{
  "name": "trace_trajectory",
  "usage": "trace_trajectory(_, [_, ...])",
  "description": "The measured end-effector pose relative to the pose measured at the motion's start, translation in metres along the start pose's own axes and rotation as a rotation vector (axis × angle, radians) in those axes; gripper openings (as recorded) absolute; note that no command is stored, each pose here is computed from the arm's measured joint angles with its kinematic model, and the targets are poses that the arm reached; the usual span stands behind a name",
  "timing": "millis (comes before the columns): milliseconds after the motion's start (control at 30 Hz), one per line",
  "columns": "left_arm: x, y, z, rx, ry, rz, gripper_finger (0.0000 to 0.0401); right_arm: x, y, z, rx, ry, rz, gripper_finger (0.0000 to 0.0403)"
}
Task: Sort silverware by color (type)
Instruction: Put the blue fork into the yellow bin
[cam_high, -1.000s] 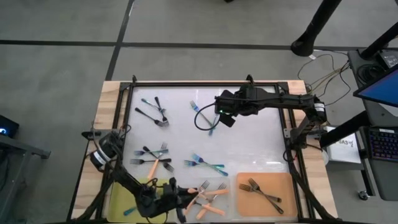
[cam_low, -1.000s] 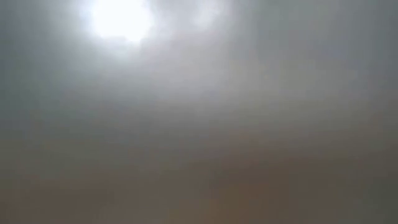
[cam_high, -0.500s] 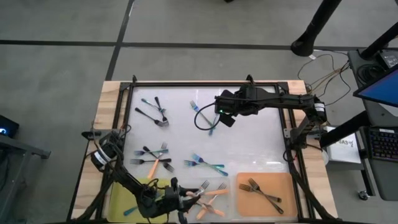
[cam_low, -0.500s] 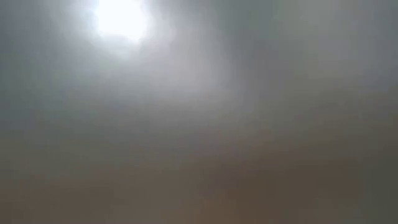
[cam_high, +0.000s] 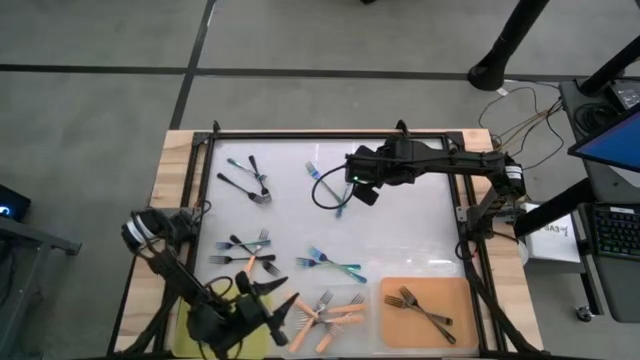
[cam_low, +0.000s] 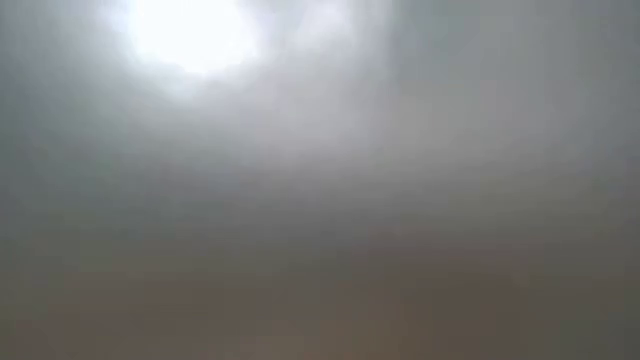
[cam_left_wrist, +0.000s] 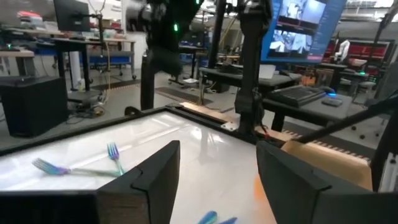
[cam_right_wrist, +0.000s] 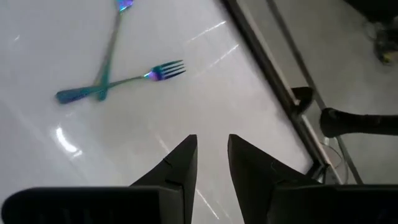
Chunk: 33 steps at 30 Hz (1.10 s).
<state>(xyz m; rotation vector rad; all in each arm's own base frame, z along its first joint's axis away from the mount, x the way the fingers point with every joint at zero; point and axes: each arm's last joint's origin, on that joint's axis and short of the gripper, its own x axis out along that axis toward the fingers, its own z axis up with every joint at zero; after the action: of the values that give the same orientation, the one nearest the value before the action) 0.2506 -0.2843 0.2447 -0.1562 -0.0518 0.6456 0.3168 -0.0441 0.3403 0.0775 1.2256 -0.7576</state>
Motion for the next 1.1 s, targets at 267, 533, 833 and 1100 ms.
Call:
trace_trajectory(267, [-0.002, 0.014, 0.018, 0.056, 0.0, -0.005, 0.0189, 0.033, 0.016, -0.001, -0.273, -0.005, 0.117, 0.0085])
trace_trajectory(533, [-0.001, 0.056, 0.016, 0.023, 0.0, -0.005, 0.0189, 0.074, 0.027, -0.01, -0.786, -0.06, 0.148, 0.0091])
trace_trajectory(833, [0.007, 0.111, 0.008, -0.05, -0.005, 0.025, 0.0189, 0.104, 0.043, -0.009, -1.331, -0.305, 0.058, 0.0091])
trace_trajectory(1100, [0.008, 0.134, 0.005, -0.09, -0.007, 0.03, 0.0189, 0.114, 0.041, -0.009, -1.243, -0.395, 0.259, 0.0091])
